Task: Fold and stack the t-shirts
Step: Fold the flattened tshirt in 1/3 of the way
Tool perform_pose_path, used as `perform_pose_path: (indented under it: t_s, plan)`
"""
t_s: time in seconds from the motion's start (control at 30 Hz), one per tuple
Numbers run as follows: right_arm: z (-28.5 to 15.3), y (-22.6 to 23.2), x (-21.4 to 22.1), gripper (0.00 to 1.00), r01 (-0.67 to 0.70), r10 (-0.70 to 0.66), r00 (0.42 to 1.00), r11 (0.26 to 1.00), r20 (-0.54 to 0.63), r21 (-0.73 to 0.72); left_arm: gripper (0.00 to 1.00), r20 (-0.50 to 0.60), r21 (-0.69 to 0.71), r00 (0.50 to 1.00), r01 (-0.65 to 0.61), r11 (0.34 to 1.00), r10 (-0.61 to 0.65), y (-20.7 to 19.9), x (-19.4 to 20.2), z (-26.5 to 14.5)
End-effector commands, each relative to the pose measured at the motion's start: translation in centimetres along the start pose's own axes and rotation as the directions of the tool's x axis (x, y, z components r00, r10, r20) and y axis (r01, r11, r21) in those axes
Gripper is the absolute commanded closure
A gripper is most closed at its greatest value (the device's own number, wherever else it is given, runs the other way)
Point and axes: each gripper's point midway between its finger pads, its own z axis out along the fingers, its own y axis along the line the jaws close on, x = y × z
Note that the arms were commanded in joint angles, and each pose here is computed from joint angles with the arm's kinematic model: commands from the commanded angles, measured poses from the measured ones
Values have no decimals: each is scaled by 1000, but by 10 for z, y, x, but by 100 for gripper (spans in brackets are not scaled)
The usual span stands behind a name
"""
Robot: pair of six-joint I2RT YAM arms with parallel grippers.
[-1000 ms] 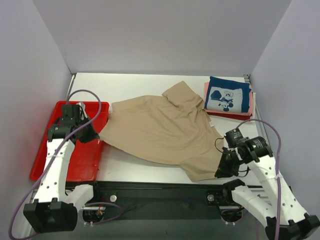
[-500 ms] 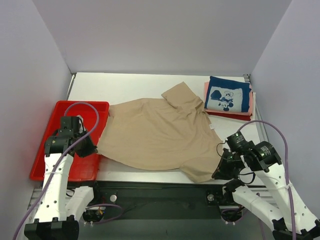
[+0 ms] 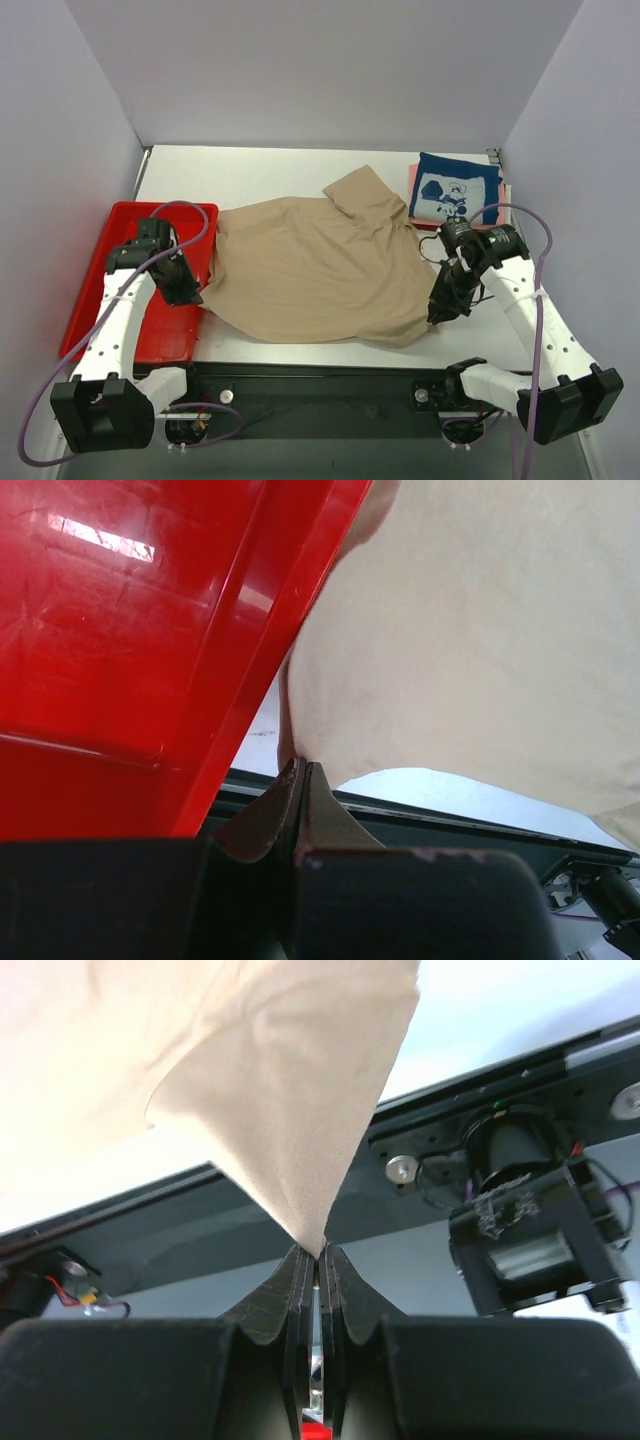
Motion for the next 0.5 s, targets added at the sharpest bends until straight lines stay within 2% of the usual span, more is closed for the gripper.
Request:
perform_pose_path:
  t_s: [0.0,0.2,0.47]
  plan:
    - [-14,-15,-18,100,11,-13,999,999,51,37,100,51,31,998,-30,999,29,-8,-18,2]
    - [-25,-32,-30,100,-33,26,993,997,112,66,100,49,51,998,-50,997,48,-18,-31,6]
    - [-28,-53,-7,100,-58,50,995,993,83,105,100,28,69,999,-46,997,44,-21,-26,7]
